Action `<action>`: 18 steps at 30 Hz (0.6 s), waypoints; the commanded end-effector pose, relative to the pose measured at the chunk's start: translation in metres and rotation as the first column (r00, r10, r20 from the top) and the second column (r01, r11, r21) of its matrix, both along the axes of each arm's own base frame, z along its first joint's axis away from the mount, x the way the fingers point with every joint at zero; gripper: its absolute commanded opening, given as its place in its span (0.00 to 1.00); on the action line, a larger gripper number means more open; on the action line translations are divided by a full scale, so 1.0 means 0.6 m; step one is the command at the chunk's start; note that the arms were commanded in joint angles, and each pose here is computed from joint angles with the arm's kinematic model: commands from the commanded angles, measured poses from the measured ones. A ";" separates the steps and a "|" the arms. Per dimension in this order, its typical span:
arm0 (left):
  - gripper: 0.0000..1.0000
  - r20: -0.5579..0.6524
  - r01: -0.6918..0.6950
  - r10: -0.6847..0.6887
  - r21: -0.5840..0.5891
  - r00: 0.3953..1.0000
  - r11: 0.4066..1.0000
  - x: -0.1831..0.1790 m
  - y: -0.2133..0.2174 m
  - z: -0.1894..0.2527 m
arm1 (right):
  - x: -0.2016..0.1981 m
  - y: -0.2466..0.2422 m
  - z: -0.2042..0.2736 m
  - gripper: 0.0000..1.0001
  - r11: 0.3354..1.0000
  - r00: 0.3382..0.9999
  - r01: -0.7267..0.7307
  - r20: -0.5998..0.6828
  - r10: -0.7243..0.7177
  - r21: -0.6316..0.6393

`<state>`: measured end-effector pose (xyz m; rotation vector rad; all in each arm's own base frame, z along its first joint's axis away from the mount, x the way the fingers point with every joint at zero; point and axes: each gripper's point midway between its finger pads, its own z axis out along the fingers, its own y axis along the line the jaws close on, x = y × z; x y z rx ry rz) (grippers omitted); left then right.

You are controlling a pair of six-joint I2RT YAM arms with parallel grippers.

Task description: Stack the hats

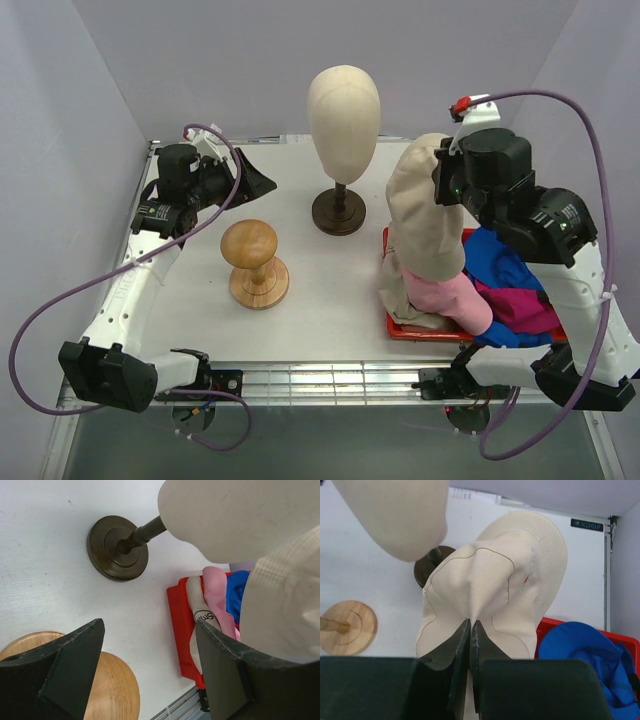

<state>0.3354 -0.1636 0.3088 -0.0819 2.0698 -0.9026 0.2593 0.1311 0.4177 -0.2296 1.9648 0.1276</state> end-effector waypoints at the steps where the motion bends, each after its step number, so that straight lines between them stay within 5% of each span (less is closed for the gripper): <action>1: 0.83 0.067 0.028 -0.025 -0.044 0.997 0.999 0.004 -0.015 0.052 | -0.005 0.016 0.089 0.08 0.994 0.991 -0.075 0.118 0.066 0.075; 9: 0.83 0.088 0.030 -0.024 -0.062 0.996 0.998 0.009 -0.019 0.072 | -0.016 0.030 0.263 0.08 0.950 0.914 -0.195 0.397 0.085 0.244; 18: 0.83 0.114 0.011 -0.003 -0.070 0.994 0.997 0.021 -0.018 0.090 | -0.011 0.063 0.413 0.08 0.886 0.720 -0.357 0.691 0.058 0.297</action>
